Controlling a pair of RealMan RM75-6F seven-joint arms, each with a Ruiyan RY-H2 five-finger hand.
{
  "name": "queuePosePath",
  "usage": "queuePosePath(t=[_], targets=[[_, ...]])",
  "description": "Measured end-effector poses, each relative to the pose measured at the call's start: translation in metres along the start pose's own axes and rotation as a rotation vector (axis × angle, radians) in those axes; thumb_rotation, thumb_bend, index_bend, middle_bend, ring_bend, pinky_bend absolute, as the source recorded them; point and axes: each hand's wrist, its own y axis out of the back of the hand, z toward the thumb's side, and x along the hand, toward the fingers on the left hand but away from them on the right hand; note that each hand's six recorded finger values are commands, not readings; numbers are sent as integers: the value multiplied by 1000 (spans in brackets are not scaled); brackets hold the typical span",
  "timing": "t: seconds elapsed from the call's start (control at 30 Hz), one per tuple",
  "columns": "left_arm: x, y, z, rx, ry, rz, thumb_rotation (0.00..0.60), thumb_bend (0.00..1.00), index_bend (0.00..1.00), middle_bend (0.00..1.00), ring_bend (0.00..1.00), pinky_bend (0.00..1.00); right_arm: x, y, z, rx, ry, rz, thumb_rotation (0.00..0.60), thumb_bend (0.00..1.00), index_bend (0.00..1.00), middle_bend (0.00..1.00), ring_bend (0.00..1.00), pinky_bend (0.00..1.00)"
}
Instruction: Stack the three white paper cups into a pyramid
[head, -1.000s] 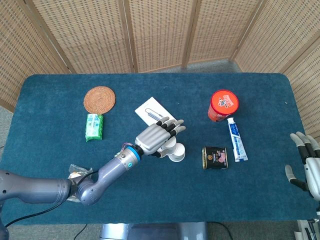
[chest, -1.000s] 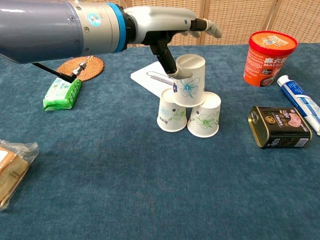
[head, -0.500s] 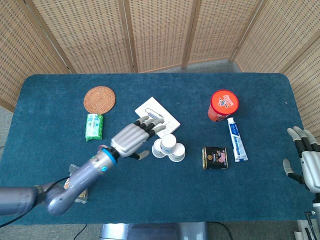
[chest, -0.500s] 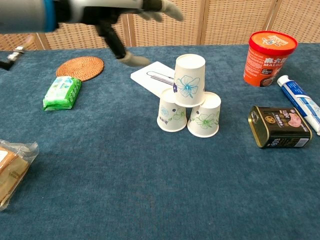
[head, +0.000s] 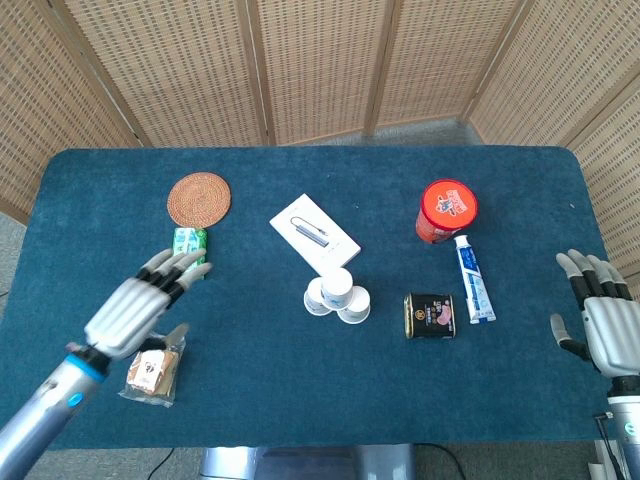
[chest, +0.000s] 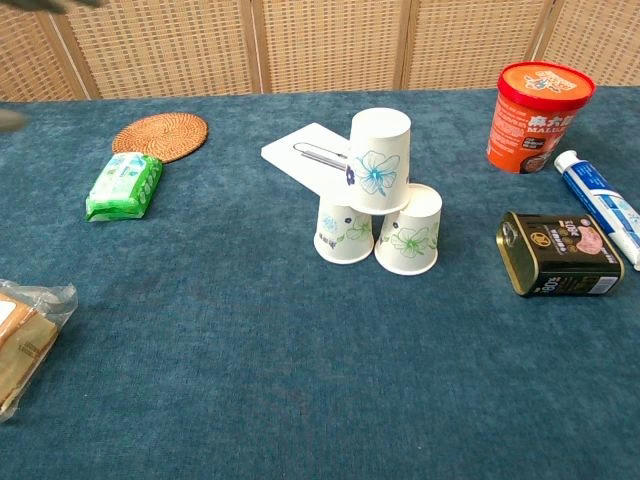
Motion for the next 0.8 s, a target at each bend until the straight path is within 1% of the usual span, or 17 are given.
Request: queuePosePath(t=[0.07, 0.13, 0.3, 0.4, 0.5, 0.63, 0.8], targets=[[-23, -3, -12, -11, 44, 14, 600, 400, 0, 0, 0, 0, 2, -2, -1, -8, -1, 1, 600, 488, 53, 0, 0, 75], [-50, -4, -28, -20, 107, 38, 600, 401, 0, 0, 0, 0, 4, -4, 0, -8, 1, 0, 600, 488, 54, 0, 0, 66], [-121, -7, -69, -41, 288, 112, 600, 400, 0, 0, 0, 0, 11, -10, 1, 0, 9, 5, 600, 489, 55, 0, 0, 54], [-158, -9, -88, -44, 370, 142, 600, 400, 0, 0, 0, 0, 15, -12, 2, -2, 5, 3, 600, 488, 55, 0, 0, 47], [-186, -11, -101, -44, 430, 168, 600, 401, 0, 0, 0, 0, 18, -13, 2, 2, 3, 2, 600, 488, 55, 0, 0, 37], [-206, -15, -111, -52, 479, 196, 600, 401, 0, 0, 0, 0, 24, -16, 0, 3, -9, 0, 600, 488, 55, 0, 0, 28], [-215, -18, -119, -69, 511, 217, 600, 400, 0, 0, 0, 0, 27, -20, -3, -2, -18, 8, 600, 488, 59, 0, 0, 16]])
